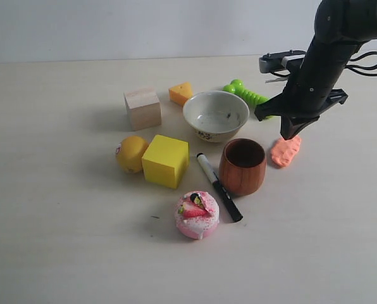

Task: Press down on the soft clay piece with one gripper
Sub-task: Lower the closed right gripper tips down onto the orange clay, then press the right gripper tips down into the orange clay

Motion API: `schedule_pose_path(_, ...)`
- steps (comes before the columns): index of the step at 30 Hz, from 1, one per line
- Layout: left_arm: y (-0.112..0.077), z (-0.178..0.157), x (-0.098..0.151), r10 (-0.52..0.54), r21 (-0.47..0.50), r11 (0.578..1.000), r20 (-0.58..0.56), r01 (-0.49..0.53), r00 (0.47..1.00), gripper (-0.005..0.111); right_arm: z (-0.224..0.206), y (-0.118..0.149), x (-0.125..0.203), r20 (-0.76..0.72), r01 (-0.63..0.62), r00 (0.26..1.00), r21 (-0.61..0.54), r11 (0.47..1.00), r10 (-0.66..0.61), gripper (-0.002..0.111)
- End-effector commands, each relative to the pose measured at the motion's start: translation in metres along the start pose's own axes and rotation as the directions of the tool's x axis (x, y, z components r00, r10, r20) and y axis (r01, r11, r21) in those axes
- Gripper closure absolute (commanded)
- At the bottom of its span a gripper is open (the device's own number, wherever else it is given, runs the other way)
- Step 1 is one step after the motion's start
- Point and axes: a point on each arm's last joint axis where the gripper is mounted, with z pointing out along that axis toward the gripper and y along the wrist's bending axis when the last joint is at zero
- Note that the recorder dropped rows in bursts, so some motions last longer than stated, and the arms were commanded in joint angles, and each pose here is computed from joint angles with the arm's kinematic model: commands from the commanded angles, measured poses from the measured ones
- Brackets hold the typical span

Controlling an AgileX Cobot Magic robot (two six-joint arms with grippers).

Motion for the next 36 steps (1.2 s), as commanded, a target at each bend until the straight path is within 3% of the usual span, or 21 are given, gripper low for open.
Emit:
schedule_pose_path(1,0.000,0.000,-0.001,-0.004,0.005,1.000,0.013,0.004,1.000,0.107,0.000,-0.002,0.002,-0.004,-0.022,1.000,0.007,1.000,0.022,0.108)
schedule_pose_path(24,0.000,0.000,-0.001,-0.004,0.005,1.000,0.013,0.004,1.000,0.107,0.019,-0.003,0.013,0.003,-0.050,0.999,0.012,0.999,0.050,0.108)
schedule_pose_path(36,0.000,0.000,-0.001,-0.004,0.005,1.000,0.013,0.004,1.000,0.107,0.051,-0.007,0.018,-0.073,-0.039,0.996,0.023,0.999,0.041,0.108)
